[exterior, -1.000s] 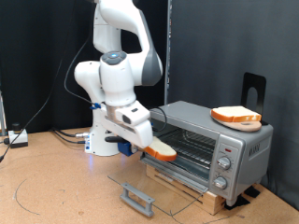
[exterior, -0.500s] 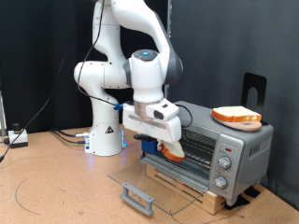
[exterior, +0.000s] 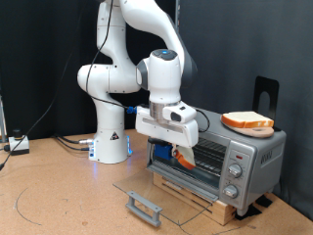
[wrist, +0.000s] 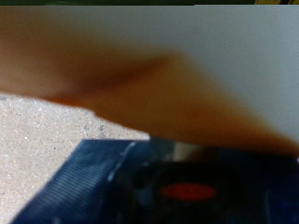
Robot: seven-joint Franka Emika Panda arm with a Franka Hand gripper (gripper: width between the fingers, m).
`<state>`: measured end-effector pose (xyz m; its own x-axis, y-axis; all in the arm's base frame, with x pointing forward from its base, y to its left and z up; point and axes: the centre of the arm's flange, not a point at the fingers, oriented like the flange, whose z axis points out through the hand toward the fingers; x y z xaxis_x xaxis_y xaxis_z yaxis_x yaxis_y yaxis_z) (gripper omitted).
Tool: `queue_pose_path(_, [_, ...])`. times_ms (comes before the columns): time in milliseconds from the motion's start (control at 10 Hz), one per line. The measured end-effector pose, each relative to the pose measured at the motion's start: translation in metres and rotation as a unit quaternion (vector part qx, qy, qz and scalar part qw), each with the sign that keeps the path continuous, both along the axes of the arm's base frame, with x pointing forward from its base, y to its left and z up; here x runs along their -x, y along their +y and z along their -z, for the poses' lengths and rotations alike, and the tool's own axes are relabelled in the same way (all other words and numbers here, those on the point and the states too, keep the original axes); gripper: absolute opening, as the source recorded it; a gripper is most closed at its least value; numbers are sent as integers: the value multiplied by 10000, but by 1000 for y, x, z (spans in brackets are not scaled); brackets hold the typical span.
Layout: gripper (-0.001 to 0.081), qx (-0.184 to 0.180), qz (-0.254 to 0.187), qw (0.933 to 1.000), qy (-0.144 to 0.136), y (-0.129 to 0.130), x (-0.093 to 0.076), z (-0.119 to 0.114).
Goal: Make a piece of toast with the oven
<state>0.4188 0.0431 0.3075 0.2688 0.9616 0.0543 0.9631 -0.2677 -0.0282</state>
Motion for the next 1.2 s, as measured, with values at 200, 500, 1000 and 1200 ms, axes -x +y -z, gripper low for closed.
queue_pose_path(200, [394,-16,-45,10000,-26,0,0,-2])
queue_pose_path(500, [394,-268,-219,9992,-188,0,3,-11])
queue_pose_path(1000, [394,-700,-831,9930,-473,30,29,-44])
queue_pose_path(1200, [394,-509,-771,9951,-359,30,40,-46])
